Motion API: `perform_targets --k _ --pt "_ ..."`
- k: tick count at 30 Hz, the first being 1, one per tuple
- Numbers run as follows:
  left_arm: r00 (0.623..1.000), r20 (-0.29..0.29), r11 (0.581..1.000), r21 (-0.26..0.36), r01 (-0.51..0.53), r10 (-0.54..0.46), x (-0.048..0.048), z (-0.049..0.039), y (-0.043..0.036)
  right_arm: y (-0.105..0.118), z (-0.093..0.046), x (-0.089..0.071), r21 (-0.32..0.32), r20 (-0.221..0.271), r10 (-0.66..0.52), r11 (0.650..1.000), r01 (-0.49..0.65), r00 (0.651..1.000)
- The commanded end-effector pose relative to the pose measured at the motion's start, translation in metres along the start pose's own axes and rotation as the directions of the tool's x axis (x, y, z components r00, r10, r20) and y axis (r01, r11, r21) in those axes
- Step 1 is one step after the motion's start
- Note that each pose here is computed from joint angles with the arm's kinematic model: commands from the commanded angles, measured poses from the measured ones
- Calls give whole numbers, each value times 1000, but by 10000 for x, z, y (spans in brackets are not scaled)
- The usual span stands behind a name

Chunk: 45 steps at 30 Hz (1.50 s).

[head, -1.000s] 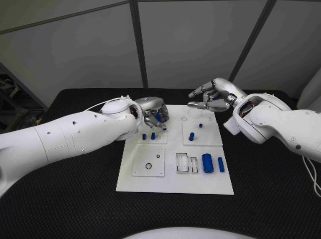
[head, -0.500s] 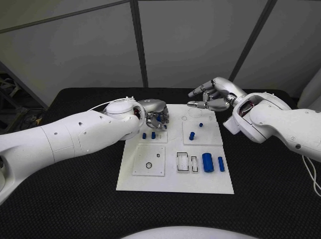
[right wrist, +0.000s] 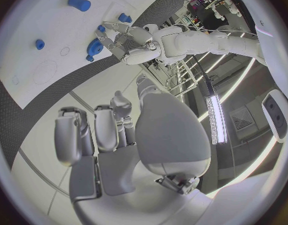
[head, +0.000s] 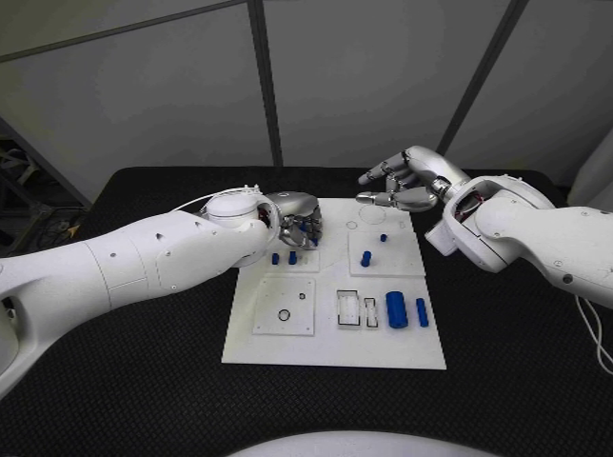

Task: Assemble the parts on the task board

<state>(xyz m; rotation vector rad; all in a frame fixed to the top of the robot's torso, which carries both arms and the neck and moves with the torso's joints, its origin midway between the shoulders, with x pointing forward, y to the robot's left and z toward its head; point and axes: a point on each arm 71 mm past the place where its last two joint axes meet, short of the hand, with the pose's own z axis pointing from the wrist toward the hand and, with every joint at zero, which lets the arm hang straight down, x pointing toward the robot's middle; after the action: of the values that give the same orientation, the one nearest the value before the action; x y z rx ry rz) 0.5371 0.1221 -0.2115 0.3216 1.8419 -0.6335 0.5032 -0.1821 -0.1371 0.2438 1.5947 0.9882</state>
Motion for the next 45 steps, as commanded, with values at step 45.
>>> perform_targets --k 45 --pt "985 123 993 5 120 -120 -243 -252 115 22 25 12 -14 -5 -4 1000 4 1000"
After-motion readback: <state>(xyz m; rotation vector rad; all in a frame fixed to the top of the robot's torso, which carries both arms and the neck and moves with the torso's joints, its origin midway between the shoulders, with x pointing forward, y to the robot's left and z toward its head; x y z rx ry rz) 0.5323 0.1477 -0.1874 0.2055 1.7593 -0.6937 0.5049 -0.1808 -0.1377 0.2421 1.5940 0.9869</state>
